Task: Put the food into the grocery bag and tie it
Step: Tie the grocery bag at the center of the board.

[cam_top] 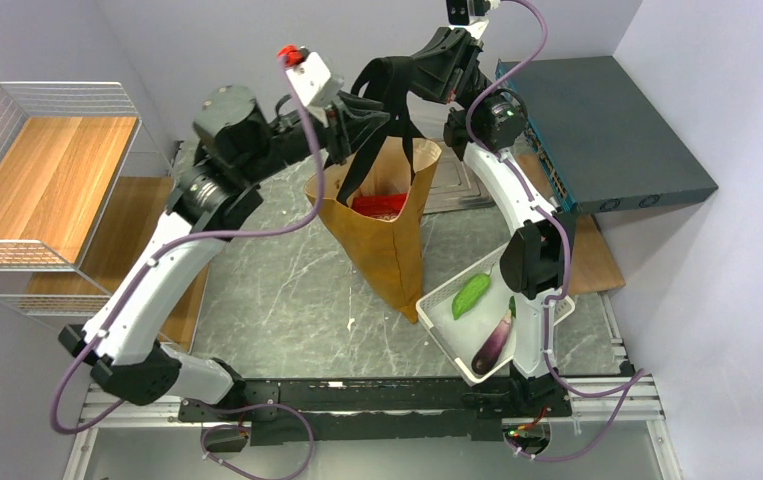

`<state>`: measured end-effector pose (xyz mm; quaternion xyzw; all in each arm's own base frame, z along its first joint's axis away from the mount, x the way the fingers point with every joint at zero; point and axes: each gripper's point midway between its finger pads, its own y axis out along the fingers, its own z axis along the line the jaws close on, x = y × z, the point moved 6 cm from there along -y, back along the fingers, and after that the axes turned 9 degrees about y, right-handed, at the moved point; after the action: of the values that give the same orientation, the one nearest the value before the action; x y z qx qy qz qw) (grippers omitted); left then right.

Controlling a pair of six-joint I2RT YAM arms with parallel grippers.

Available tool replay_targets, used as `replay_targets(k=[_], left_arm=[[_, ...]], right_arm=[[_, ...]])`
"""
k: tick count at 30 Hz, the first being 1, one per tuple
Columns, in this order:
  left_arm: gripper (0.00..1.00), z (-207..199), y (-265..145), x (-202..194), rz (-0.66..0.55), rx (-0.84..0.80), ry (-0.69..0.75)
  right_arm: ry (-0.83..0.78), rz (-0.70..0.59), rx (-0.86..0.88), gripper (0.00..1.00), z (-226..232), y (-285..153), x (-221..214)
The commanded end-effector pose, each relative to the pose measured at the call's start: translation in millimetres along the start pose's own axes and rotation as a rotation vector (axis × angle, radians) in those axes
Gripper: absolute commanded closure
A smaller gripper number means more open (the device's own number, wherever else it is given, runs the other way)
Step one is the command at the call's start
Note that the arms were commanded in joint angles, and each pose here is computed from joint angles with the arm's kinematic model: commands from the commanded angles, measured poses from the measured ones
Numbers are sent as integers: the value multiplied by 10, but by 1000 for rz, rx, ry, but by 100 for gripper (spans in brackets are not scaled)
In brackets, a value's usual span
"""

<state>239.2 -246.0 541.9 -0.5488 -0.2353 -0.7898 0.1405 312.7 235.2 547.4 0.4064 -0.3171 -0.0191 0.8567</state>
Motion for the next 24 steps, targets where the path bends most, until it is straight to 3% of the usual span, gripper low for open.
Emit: replay_targets(k=[1, 15, 24], left_arm=[[75, 107, 71, 205, -52, 45, 33], [80, 278, -101, 166, -11, 229, 65], [79, 239, -32, 113, -13, 179, 77]], right_arm=[[259, 46, 116, 100, 601, 123, -94], [253, 54, 119, 100, 609, 131, -88], [256, 58, 116, 100, 627, 146, -92]])
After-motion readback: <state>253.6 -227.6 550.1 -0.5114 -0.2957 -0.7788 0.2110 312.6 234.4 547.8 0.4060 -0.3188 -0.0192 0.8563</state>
